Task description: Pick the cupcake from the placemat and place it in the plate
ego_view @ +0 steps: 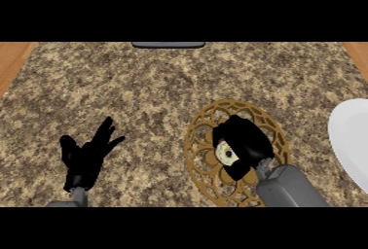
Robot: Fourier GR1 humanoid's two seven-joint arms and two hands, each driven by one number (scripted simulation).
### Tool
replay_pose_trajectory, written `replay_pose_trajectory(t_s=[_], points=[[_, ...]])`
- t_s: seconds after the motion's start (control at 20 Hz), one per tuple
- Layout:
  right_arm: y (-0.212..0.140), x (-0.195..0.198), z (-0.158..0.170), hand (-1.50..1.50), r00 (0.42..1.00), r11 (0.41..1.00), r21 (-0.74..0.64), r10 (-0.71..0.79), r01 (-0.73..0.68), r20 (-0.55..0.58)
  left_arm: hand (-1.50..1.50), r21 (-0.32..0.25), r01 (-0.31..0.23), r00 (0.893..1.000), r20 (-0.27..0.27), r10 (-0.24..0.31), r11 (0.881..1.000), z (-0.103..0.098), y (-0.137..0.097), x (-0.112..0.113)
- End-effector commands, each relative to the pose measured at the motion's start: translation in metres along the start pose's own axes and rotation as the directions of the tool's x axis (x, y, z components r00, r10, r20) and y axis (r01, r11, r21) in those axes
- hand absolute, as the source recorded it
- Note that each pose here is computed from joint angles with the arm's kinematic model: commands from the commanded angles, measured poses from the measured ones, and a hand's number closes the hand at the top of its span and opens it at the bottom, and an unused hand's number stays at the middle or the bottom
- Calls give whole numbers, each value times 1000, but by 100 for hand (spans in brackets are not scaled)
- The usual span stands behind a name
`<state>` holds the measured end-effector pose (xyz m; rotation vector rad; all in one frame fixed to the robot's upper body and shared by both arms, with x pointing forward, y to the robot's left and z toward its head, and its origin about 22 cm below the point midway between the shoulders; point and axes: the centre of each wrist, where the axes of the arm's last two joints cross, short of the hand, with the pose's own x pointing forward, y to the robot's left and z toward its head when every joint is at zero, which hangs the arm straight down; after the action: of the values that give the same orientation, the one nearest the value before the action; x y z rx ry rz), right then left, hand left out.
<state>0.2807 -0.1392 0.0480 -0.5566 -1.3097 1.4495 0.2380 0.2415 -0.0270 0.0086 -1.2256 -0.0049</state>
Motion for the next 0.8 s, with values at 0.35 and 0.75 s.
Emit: replay_pose_trajectory(t_s=[0.35,0.75], points=[[-37,-74,-7,150,605,867,-495,-422,53,-675,0,17,-6,1000,-20,7,1000,7,8,-4],[-109,-54,-37,150,383,517,-775,-676,-363,-630,0,-41,8,1000,-1,-8,999,1,-1,6]])
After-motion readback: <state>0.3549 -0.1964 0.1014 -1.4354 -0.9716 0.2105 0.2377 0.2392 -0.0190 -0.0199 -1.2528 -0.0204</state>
